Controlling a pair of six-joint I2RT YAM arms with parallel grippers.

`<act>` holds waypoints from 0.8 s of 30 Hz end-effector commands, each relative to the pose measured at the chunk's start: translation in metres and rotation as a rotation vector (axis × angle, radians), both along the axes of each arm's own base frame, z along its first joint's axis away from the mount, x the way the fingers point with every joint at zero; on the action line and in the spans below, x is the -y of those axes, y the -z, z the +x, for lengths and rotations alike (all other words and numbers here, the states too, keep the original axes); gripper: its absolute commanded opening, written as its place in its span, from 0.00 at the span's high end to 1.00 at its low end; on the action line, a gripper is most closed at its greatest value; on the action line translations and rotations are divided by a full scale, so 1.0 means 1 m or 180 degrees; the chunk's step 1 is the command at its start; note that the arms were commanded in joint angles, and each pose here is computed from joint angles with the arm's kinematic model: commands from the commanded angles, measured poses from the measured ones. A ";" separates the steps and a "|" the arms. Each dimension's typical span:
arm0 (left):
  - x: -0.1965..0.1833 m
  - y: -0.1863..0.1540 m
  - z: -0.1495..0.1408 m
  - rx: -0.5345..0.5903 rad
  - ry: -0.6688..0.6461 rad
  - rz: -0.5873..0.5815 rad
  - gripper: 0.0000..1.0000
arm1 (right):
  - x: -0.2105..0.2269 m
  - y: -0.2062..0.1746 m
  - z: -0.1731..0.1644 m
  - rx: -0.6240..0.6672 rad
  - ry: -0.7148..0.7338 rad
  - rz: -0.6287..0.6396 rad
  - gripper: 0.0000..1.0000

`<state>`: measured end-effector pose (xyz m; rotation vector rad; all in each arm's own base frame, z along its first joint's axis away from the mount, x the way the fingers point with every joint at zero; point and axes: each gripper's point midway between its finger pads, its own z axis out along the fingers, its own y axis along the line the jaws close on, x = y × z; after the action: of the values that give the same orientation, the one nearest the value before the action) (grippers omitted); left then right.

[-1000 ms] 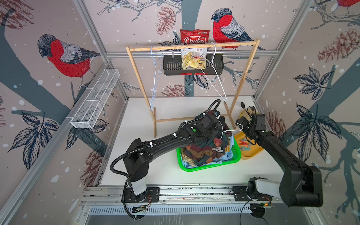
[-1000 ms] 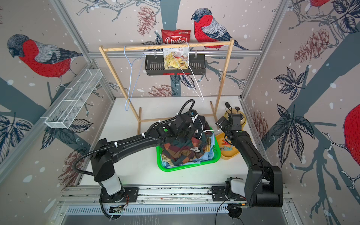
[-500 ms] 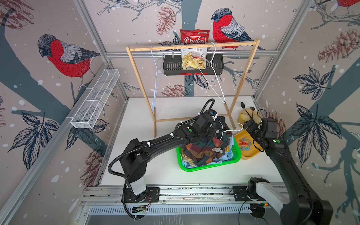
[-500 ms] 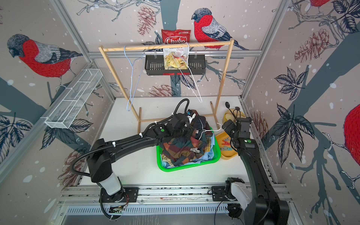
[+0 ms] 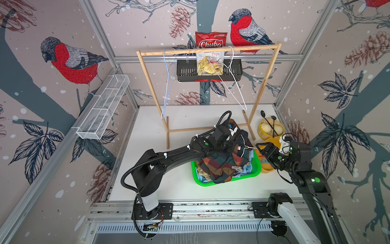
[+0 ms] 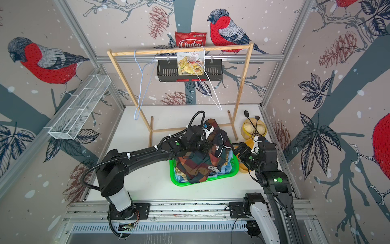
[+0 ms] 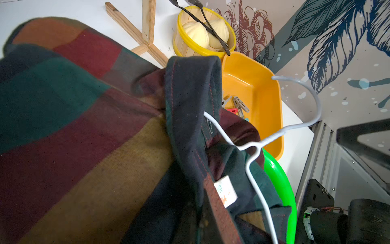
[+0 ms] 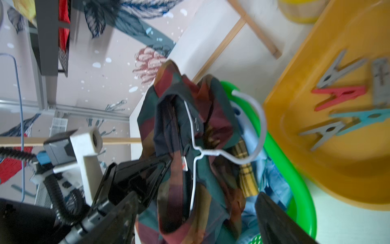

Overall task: Remove the clothespins securing long-sleeve shirts to the hanger
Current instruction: Adjust the long-sleeve shirt at the bin, then remove the clamp from the hanger.

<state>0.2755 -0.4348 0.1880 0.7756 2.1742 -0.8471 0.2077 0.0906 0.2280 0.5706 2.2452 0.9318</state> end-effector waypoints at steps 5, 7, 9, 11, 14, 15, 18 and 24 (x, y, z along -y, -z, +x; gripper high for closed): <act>0.004 -0.020 -0.003 0.0077 0.0059 -0.0283 1.00 | -0.037 0.034 -0.047 -0.0566 -0.0563 0.0278 0.21; 0.003 -0.018 -0.003 0.0074 0.0064 -0.0280 1.00 | -0.045 0.039 -0.052 -0.0606 -0.0635 0.0337 0.24; 0.003 -0.016 -0.002 0.0070 0.0060 -0.0263 1.00 | -0.054 0.042 -0.055 -0.0635 -0.0707 0.0355 0.27; 0.003 -0.013 -0.003 0.0059 0.0067 -0.0236 1.00 | -0.067 0.041 -0.056 -0.0600 -0.0798 0.0375 0.28; 0.003 -0.012 -0.002 0.0069 0.0058 -0.0228 1.00 | -0.088 0.043 -0.058 -0.0576 -0.0908 0.0371 0.30; 0.003 -0.013 -0.002 0.0081 0.0058 -0.0226 1.00 | -0.095 0.044 -0.059 -0.0570 -0.0939 0.0355 0.30; 0.002 -0.010 -0.002 0.0068 0.0049 -0.0209 1.00 | -0.112 0.046 -0.062 -0.0592 -0.1024 0.0277 0.32; 0.002 -0.010 -0.004 0.0057 0.0074 -0.0219 1.00 | -0.115 0.047 -0.063 -0.0622 -0.0969 0.0204 0.37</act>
<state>0.2699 -0.4345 0.1910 0.7888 2.1390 -0.8944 0.1320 0.2084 0.1714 0.2962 2.6113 1.1563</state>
